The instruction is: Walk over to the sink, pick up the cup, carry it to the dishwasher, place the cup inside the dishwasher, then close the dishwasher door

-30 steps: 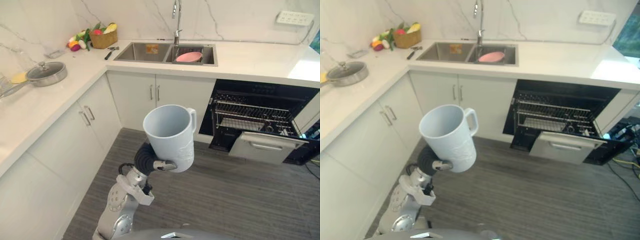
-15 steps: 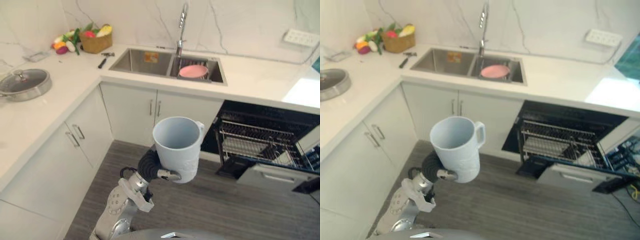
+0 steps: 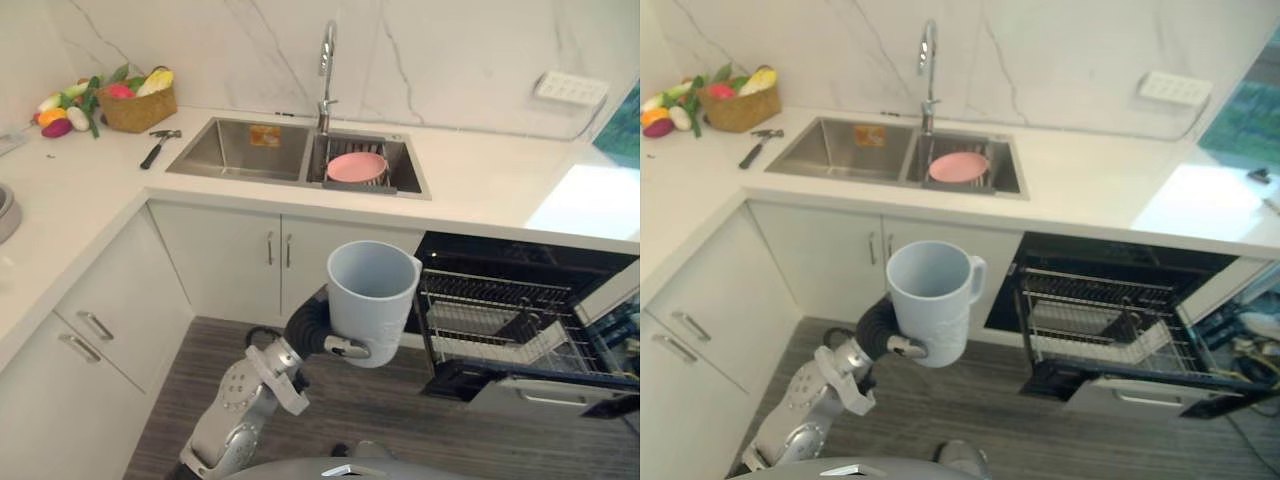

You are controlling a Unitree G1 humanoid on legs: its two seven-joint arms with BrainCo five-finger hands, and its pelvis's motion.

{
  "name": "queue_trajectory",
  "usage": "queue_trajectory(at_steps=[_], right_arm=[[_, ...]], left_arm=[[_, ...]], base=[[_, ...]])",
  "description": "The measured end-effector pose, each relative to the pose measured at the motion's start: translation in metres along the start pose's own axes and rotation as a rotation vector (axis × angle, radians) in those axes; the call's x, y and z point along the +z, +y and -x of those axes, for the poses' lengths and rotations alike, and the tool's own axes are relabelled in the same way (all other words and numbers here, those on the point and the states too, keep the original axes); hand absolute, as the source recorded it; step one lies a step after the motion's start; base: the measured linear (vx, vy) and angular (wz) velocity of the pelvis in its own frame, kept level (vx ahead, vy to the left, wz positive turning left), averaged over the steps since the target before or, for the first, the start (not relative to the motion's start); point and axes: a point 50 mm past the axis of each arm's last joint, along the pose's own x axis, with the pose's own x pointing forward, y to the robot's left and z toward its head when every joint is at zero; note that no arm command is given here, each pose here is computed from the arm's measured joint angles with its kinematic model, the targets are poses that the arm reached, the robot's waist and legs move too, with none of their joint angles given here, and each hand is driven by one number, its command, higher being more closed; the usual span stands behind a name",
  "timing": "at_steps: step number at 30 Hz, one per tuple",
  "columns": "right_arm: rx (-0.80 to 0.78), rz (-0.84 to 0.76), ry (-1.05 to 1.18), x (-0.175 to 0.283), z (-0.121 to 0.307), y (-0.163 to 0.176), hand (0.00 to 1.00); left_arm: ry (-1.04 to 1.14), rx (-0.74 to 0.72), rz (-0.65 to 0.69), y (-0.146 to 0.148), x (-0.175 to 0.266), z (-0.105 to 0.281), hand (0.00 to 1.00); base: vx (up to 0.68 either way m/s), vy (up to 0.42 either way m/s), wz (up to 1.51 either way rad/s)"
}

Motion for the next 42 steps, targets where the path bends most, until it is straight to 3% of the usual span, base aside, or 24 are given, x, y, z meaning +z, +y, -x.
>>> queue_trajectory(at_steps=[15, 21, 27, 34, 37, 42], right_arm=[[-0.03, 0.083, 0.106, 0.005, -0.006, -0.005, 0.0], [-0.059, 0.051, 0.104, -0.006, -0.005, -0.003, 0.0], [-0.069, 0.023, 0.061, -0.01, -0.003, -0.003, 0.0], [-0.035, 0.065, 0.043, -0.006, -0.007, 0.003, 0.0], [-0.017, 0.086, 0.017, -0.003, -0.007, 0.003, 0.0], [0.014, 0.298, 0.004, 0.007, -0.008, 0.014, 0.0]], left_arm=[[-0.008, 0.137, 0.012, 0.006, -0.006, 0.016, 1.0], [-0.023, 0.095, -0.006, 0.003, 0.001, 0.005, 1.0], [0.006, -0.072, 0.033, -0.023, -0.002, -0.01, 1.0], [-0.034, 0.166, -0.098, 0.022, 0.02, 0.001, 1.0], [-0.028, 0.177, -0.097, 0.022, 0.019, -0.001, 1.0], [-0.037, 0.233, -0.119, 0.026, 0.02, -0.002, 1.0]], base=[[0.15, -0.056, -0.61], [0.08, 0.116, -0.49], [-0.02, -0.009, -0.42], [0.06, -0.071, -0.92], [0.03, 0.014, -0.34], [-0.02, 0.037, -0.07]])
